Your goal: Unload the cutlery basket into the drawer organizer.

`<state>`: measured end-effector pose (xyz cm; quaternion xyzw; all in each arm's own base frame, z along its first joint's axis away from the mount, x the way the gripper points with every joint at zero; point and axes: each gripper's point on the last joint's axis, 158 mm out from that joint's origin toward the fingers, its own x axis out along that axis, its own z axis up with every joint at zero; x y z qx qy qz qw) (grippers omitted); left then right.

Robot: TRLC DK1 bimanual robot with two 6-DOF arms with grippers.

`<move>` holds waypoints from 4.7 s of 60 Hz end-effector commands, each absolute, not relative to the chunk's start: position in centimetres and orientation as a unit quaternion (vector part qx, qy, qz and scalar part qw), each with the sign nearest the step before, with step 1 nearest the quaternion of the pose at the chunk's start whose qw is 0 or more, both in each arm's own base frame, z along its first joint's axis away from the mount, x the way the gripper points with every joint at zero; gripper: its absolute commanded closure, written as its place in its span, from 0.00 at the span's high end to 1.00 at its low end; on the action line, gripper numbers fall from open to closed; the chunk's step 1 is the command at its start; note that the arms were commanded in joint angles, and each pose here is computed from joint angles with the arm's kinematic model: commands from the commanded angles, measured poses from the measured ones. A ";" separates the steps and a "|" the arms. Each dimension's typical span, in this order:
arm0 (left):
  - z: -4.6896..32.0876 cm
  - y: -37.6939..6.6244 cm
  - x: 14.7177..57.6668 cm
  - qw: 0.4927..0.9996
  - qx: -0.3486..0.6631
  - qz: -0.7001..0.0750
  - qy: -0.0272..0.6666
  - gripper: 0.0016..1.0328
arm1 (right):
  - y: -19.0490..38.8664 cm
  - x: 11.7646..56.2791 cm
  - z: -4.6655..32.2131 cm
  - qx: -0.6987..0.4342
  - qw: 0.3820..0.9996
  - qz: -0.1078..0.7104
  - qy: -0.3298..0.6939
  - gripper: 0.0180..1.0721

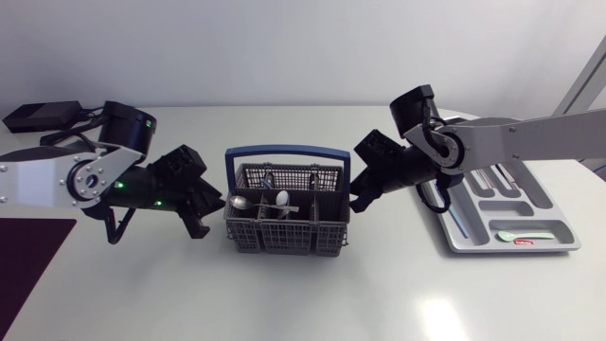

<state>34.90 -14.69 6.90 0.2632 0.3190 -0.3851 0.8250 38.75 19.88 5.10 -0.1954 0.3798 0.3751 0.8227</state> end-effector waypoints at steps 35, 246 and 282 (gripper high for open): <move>13.3 -21.6 31.5 0.842 0.380 -0.361 0.128 0.63 | 17.2 34.7 9.0 -0.235 0.846 0.349 0.327 0.56; 32.6 -26.5 30.6 0.849 0.091 -0.492 0.170 0.90 | 21.4 25.0 15.6 -0.236 0.806 0.493 0.227 0.05; 16.0 -23.6 29.4 0.806 0.240 -0.454 0.294 0.84 | -2.5 39.0 5.3 -0.062 0.880 0.205 0.425 0.05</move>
